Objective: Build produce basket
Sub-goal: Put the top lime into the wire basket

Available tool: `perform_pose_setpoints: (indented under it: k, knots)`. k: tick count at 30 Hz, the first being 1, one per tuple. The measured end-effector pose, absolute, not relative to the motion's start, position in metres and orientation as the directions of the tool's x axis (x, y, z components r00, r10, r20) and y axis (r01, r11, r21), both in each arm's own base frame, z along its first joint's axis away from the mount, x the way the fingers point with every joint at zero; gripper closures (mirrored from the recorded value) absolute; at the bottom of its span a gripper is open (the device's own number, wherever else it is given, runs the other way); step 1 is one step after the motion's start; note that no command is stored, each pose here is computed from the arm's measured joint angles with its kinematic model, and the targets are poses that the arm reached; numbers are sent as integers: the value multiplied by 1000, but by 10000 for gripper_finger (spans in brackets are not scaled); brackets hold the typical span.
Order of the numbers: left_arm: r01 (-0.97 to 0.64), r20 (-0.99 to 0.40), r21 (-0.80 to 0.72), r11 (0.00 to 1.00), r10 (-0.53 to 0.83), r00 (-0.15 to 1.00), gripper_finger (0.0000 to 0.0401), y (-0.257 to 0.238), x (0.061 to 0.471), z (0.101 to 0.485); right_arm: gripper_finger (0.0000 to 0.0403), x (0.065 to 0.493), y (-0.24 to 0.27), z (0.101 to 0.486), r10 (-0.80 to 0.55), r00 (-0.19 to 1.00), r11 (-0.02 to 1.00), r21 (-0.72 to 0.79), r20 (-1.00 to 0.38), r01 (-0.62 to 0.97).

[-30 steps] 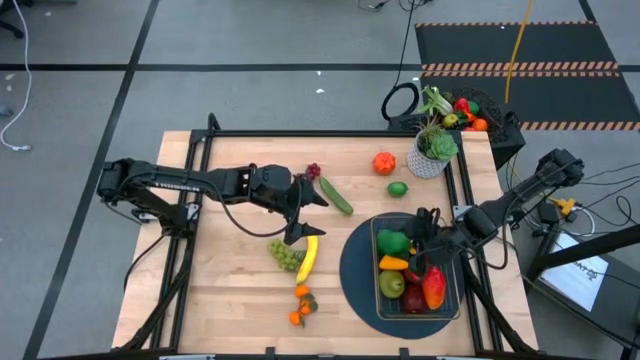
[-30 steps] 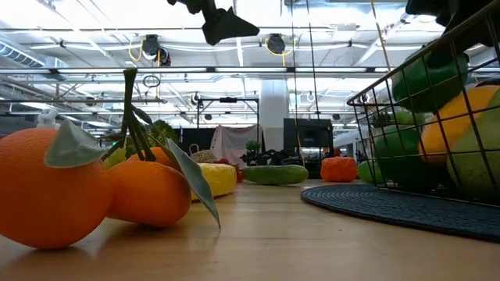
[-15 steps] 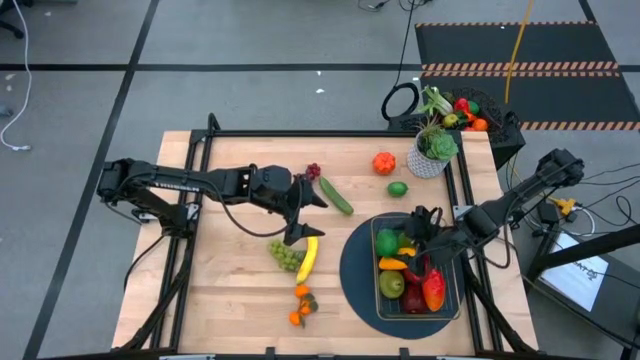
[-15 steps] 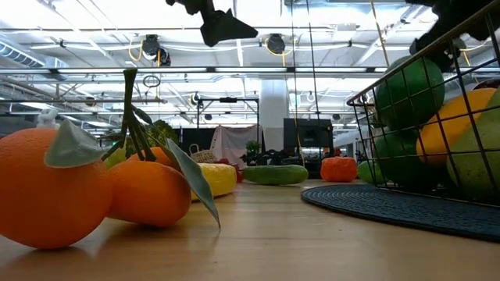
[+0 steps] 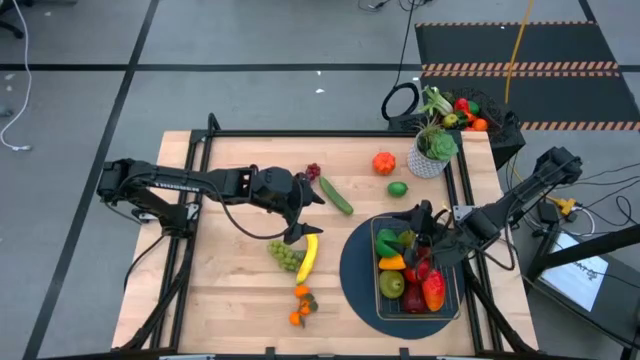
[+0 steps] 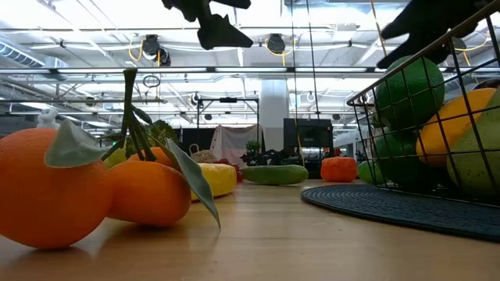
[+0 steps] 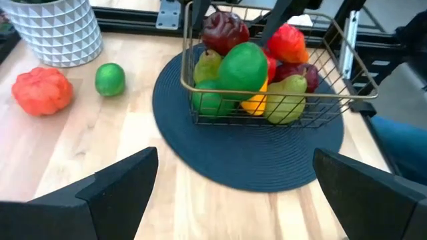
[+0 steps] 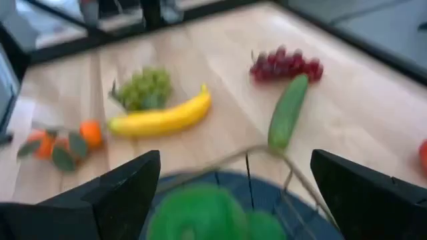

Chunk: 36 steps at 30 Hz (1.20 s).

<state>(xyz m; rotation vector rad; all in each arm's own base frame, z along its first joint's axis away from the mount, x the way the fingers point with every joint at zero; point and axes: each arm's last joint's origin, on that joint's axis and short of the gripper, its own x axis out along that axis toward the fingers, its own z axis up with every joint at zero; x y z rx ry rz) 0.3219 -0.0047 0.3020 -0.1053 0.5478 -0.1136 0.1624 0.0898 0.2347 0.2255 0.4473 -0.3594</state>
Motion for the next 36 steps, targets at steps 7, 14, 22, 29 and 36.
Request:
perform_pose_setpoints:
  k: [7, 14, 22, 29, 36]
  knots:
    - [68, -539, -117, 991, -121, 834, 2, -4, 321, 299, 23, 170, 94, 225, -265, 915, 930, 170, -303, 326]
    - [38, -558, -66, 997, -68, 827, 2, -2, 320, 298, 23, 171, 91, 219, -296, 932, 933, 145, -210, 329]
    - [18, -570, -16, 1000, -24, 821, 2, -1, 319, 297, 23, 171, 89, 220, -359, 914, 915, 122, -190, 385]
    - [19, -571, -15, 1000, -24, 821, 2, -1, 319, 297, 23, 170, 90, 212, -236, 930, 942, 170, -281, 290]
    - [19, -571, -15, 1000, -24, 821, 2, -1, 319, 297, 26, 168, 95, 204, -21, 919, 940, 306, -394, 153]
